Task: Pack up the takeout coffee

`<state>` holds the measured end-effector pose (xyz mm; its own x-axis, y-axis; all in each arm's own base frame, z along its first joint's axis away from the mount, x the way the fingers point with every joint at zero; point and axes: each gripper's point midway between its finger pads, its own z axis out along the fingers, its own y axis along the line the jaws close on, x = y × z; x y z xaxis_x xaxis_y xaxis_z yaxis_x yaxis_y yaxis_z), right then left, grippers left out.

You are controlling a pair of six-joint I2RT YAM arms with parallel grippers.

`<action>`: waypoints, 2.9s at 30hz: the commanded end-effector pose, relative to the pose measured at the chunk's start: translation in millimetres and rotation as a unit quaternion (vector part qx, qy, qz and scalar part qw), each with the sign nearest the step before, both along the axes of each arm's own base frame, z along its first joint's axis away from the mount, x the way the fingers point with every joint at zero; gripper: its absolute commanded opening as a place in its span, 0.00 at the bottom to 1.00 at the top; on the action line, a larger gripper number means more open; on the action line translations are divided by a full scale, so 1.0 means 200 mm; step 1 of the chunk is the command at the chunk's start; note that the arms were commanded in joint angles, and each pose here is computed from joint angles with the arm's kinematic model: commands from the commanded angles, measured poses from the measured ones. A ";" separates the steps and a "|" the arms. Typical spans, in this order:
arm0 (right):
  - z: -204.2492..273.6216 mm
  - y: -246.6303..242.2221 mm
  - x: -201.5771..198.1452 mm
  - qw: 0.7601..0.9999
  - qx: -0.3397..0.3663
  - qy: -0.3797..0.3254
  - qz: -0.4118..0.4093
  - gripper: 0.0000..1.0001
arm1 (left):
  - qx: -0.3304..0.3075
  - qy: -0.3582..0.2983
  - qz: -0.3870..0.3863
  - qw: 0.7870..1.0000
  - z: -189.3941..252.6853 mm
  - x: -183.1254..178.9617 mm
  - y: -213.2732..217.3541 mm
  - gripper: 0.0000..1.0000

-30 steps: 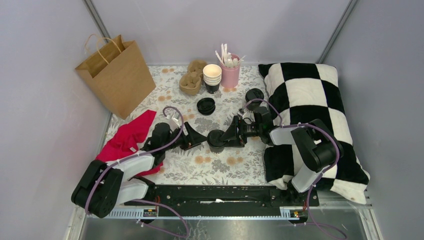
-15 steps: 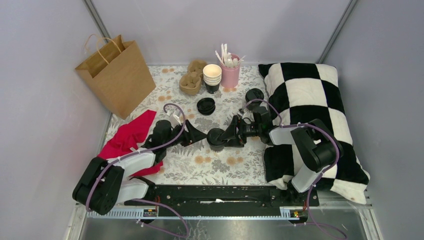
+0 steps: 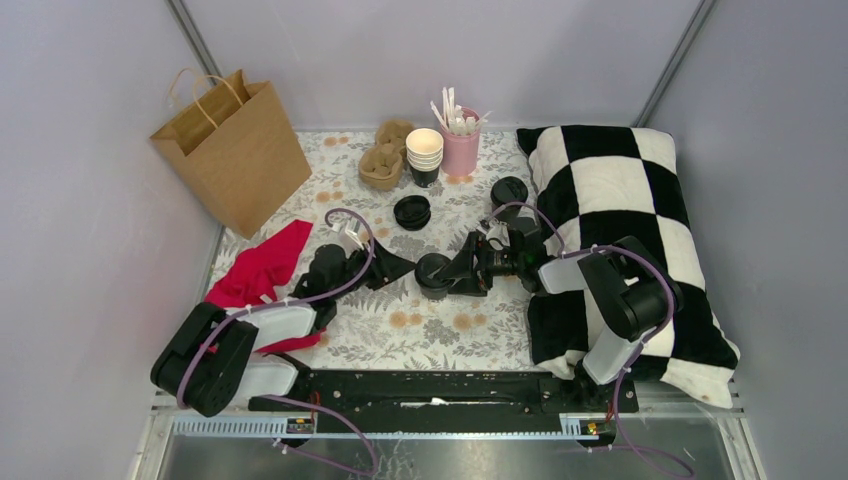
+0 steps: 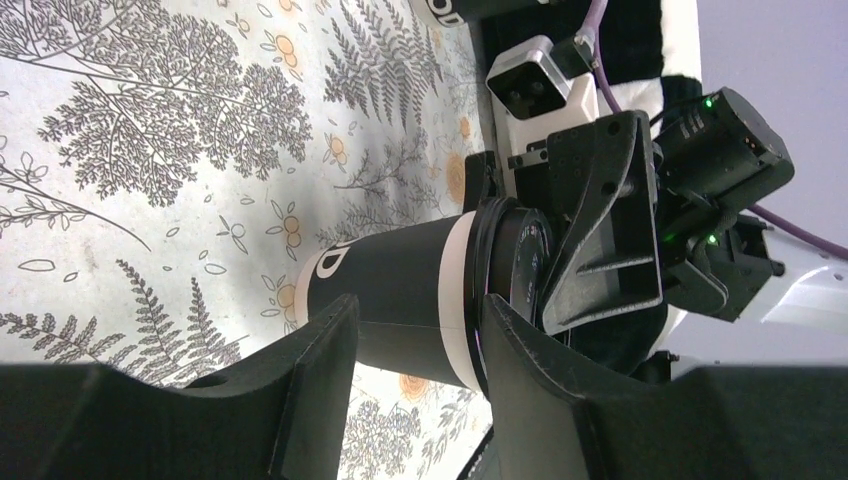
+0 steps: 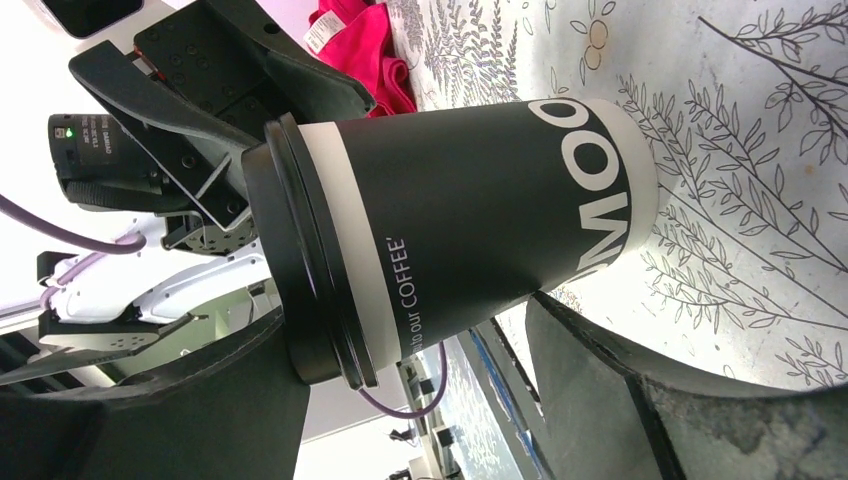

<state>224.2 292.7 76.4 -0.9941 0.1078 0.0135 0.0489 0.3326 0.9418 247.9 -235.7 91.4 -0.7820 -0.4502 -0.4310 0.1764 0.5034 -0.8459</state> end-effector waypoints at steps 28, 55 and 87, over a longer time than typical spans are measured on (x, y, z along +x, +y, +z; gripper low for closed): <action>-0.03 -0.04 0.10 0.993 -0.104 -0.052 0.009 0.83 | 0.175 0.057 -0.040 0.982 -0.11 -0.16 -0.06 0.64; 0.29 -0.17 0.15 0.960 -0.221 -0.164 0.050 1.00 | 0.124 -0.043 -0.053 0.990 0.37 -0.04 -0.07 0.90; 0.21 0.06 0.30 0.983 -0.145 -0.099 0.051 0.73 | -0.027 -0.001 -0.118 0.993 0.30 -0.25 -0.36 0.82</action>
